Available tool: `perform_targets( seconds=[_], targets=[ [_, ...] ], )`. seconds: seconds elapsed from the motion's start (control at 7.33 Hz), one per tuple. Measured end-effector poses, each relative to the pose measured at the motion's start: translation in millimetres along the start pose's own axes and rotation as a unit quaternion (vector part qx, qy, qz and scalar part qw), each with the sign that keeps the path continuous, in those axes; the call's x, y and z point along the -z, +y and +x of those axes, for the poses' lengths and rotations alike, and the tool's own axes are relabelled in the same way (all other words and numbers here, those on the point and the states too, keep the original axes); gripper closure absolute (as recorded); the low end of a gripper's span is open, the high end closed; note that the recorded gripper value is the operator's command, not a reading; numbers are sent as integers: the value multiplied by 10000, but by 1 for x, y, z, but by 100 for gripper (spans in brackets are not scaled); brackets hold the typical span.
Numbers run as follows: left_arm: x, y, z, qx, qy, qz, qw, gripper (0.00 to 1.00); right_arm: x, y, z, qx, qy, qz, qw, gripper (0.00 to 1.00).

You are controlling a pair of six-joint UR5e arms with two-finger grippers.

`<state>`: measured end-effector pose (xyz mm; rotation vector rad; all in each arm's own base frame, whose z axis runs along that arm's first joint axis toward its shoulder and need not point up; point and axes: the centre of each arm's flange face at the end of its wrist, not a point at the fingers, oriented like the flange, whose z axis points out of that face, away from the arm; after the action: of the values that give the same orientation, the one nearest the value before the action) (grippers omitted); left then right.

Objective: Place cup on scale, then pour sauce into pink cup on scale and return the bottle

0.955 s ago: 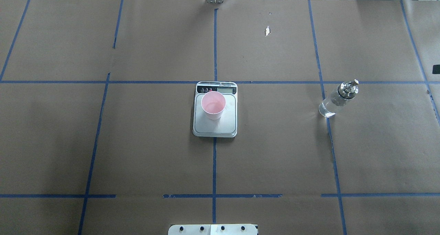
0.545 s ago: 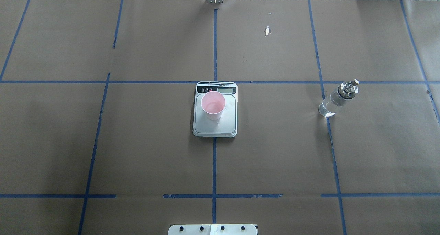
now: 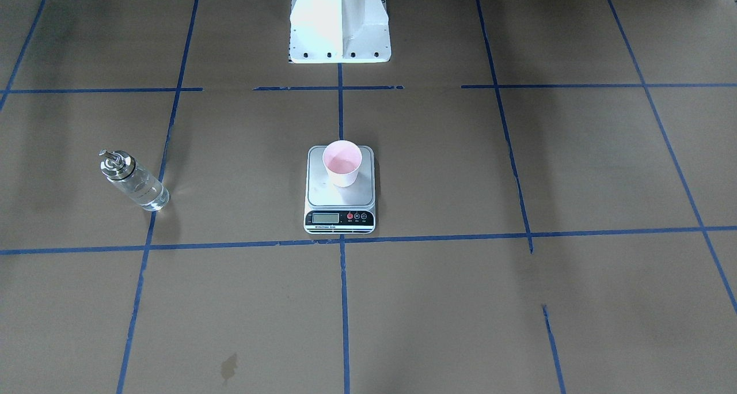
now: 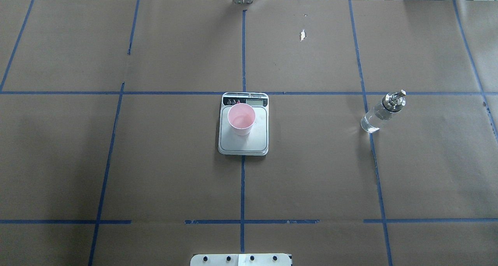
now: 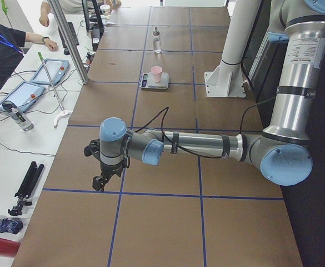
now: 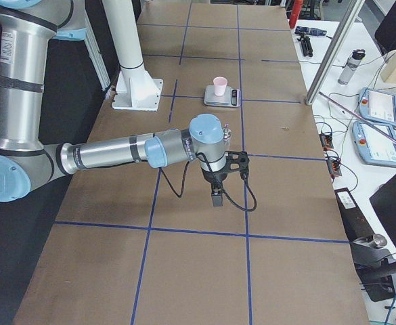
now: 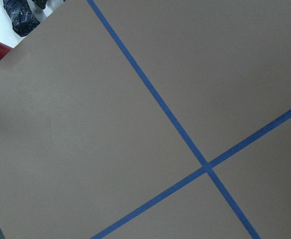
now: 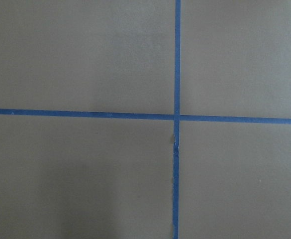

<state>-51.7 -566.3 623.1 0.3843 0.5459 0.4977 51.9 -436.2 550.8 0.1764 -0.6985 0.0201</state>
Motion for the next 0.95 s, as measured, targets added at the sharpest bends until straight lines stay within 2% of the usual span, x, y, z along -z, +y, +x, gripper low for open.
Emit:
perform_targets(
  seconds=[0.14,0.41,0.68,0.95],
  targets=[
    [-10,9,-2,90,223,-26,9997,0,1,2,9,194,46,-147,9997,0],
    [-42,41,-10,380,838,-167,9956,0,-11,6,27,321,129,-317,9989,0],
    [-67,67,-16,650,1110,-519,9903,0,-27,7,41,287,188,-394,9986,0],
    [-64,70,-13,885,1235,-787,9853,0,-38,8,50,203,170,-481,9985,0]
  ],
)
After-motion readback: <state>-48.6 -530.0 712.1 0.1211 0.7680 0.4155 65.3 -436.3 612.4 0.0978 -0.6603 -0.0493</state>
